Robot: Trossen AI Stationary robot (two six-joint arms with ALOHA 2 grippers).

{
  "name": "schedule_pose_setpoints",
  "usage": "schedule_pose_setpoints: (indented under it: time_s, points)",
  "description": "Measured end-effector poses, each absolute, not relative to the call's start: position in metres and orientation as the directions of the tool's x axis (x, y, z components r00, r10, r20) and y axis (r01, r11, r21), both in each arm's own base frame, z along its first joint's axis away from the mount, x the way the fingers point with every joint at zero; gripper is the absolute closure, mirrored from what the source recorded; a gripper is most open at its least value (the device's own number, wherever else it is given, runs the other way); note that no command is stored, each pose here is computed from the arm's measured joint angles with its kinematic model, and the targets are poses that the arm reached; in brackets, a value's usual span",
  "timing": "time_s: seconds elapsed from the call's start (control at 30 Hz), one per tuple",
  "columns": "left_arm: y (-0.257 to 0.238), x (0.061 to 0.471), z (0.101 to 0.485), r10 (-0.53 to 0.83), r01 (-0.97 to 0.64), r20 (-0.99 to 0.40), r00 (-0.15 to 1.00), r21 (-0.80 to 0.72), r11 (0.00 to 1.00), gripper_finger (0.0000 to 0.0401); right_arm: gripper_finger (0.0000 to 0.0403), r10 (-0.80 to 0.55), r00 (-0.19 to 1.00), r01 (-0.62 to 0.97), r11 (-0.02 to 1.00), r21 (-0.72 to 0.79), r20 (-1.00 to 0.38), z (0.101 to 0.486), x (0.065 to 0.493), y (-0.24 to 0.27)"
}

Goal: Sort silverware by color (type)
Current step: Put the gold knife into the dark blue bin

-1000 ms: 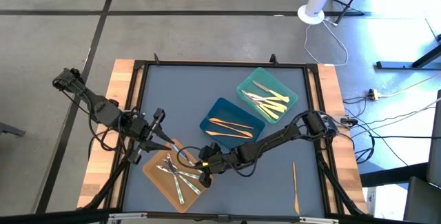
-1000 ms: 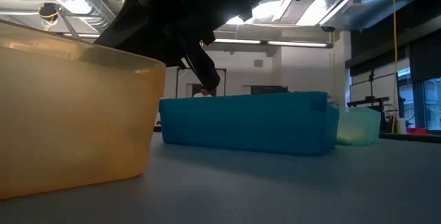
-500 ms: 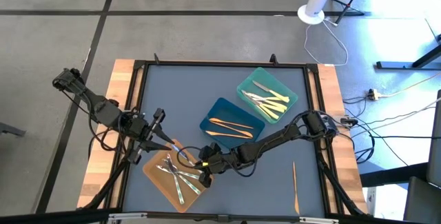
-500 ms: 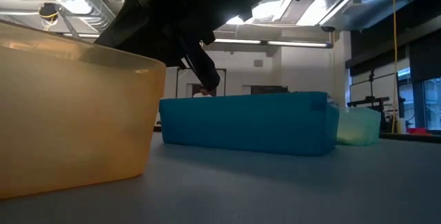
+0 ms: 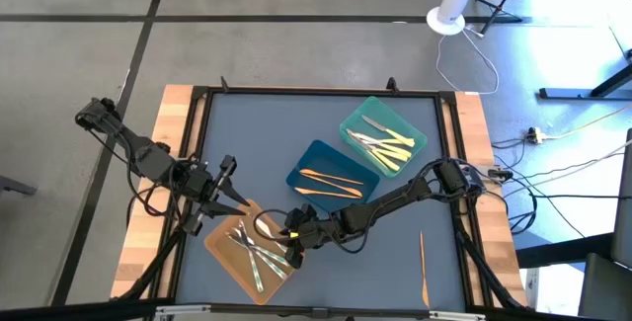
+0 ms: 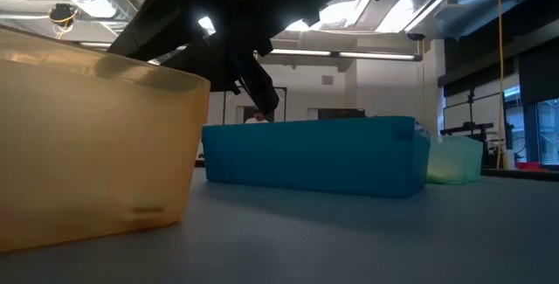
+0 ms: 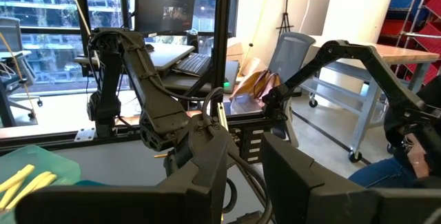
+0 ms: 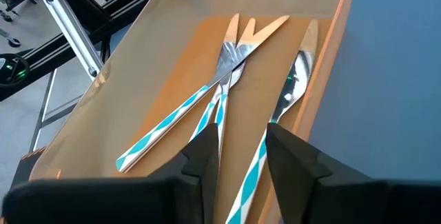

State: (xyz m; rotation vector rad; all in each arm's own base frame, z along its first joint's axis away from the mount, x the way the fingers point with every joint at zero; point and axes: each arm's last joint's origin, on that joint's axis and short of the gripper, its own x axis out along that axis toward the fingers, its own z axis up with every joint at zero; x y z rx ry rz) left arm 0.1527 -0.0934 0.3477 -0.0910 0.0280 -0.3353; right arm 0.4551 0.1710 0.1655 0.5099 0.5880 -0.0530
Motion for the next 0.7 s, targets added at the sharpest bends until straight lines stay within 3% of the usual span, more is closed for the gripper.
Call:
schedule_pose_setpoints:
  time_s: [0.7]
  points:
    - [-0.0923, 0.1531, 0.3443, -0.292, 0.288, -0.045, 0.955, -0.08, 0.954, 0.0317, 0.0292, 0.077, 0.838, 0.199, 0.879, 0.434, -0.54, 0.1658, 0.4553, 0.1705]
